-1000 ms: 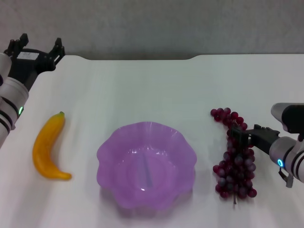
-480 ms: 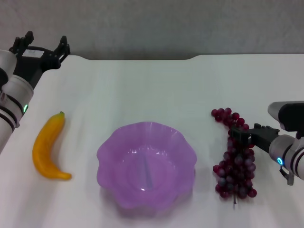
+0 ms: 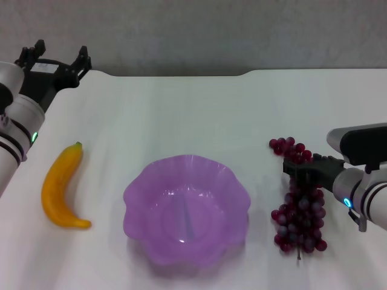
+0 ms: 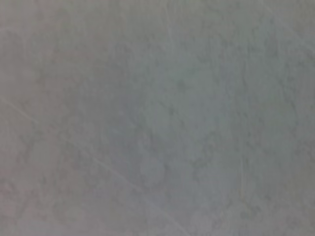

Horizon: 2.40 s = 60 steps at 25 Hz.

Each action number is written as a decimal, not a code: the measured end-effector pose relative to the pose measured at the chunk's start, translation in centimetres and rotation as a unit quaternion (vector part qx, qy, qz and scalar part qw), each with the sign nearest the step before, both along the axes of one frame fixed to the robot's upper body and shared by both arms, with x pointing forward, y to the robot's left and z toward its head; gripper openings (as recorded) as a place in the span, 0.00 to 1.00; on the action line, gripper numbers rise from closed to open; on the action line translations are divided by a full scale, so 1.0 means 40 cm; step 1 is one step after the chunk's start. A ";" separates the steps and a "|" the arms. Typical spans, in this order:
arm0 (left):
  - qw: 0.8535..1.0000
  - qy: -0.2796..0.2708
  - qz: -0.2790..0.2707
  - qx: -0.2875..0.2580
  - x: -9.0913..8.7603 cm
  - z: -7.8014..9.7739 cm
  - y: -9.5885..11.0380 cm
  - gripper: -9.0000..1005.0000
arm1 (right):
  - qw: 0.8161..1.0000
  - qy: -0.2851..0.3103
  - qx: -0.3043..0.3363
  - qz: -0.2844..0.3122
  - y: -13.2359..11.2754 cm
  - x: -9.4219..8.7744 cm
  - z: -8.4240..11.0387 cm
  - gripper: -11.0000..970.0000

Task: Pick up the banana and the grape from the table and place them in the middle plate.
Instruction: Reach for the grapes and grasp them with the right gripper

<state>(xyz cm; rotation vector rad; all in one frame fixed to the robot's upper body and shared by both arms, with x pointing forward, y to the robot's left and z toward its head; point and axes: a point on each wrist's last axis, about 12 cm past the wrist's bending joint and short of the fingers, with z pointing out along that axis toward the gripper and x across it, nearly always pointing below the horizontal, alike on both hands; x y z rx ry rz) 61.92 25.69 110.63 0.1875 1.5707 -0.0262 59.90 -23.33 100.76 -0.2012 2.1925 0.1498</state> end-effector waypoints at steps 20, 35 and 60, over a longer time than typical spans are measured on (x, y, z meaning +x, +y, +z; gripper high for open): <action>1.000 0.000 0.000 0.004 -0.002 0.000 0.001 0.87 | 0.999 0.032 0.003 0.008 0.006 -0.045 -0.036 0.78; 1.000 -0.002 -0.002 0.003 0.000 0.002 -0.005 0.87 | 0.999 0.032 0.003 -0.006 -0.012 -0.041 -0.038 0.78; 1.000 -0.001 -0.001 0.003 -0.002 0.001 -0.003 0.87 | 1.000 0.013 0.013 -0.013 -0.022 -0.038 -0.033 0.39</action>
